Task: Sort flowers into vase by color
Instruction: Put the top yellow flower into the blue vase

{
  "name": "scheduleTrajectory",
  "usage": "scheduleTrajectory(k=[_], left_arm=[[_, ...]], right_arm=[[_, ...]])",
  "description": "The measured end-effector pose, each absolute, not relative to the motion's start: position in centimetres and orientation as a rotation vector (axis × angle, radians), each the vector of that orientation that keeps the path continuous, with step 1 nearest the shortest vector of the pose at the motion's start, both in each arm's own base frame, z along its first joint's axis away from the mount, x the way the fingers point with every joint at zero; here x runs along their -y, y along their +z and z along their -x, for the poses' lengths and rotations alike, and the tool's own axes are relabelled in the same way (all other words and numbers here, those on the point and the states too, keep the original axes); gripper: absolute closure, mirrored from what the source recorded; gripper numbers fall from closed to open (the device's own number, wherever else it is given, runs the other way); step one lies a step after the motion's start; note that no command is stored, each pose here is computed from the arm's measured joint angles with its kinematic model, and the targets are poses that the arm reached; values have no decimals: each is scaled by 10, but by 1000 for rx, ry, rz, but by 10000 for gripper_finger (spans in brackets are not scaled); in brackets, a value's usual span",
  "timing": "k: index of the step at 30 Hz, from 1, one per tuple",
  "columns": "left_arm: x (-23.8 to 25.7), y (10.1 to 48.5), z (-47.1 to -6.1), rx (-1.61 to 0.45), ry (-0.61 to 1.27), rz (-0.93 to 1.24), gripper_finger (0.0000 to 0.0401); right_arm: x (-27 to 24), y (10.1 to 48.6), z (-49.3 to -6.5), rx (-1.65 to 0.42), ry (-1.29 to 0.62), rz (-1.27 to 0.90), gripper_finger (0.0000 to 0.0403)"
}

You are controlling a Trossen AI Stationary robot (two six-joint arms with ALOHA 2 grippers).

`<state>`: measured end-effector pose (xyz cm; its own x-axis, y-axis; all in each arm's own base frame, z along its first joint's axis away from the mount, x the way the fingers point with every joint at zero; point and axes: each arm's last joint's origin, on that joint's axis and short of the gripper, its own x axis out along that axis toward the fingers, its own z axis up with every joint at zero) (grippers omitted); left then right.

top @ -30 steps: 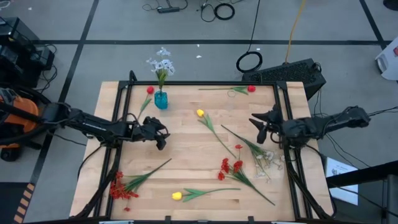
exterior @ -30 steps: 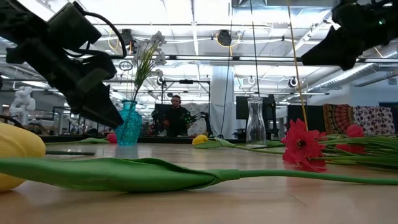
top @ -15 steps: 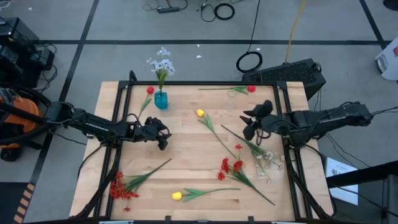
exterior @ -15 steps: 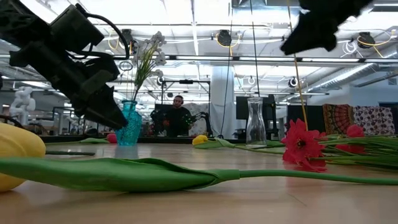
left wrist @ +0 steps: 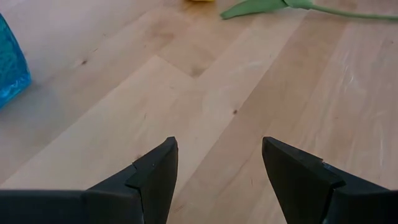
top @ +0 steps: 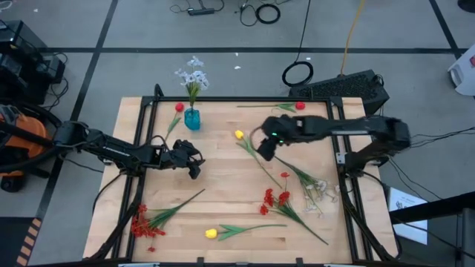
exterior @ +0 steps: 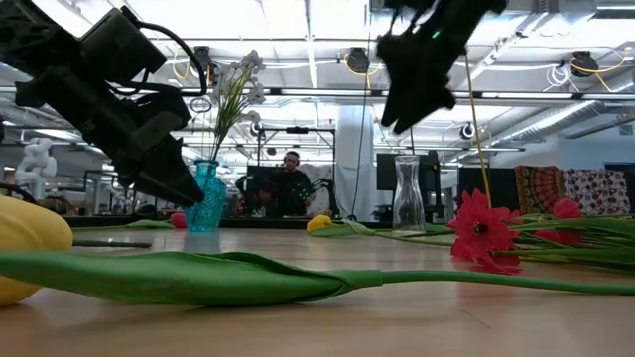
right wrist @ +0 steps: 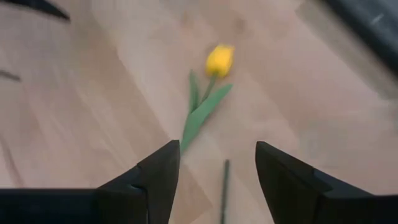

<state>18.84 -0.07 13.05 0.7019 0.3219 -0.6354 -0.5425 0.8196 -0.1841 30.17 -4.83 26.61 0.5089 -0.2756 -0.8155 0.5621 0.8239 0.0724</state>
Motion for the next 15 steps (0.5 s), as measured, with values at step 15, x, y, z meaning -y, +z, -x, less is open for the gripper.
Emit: scheduleTrajectory(k=[15], left_arm=[[1, 130, -188, -634, 494, 376, 163]], right_arm=[[90, 164, -372, -1242, -439, -422, 193]])
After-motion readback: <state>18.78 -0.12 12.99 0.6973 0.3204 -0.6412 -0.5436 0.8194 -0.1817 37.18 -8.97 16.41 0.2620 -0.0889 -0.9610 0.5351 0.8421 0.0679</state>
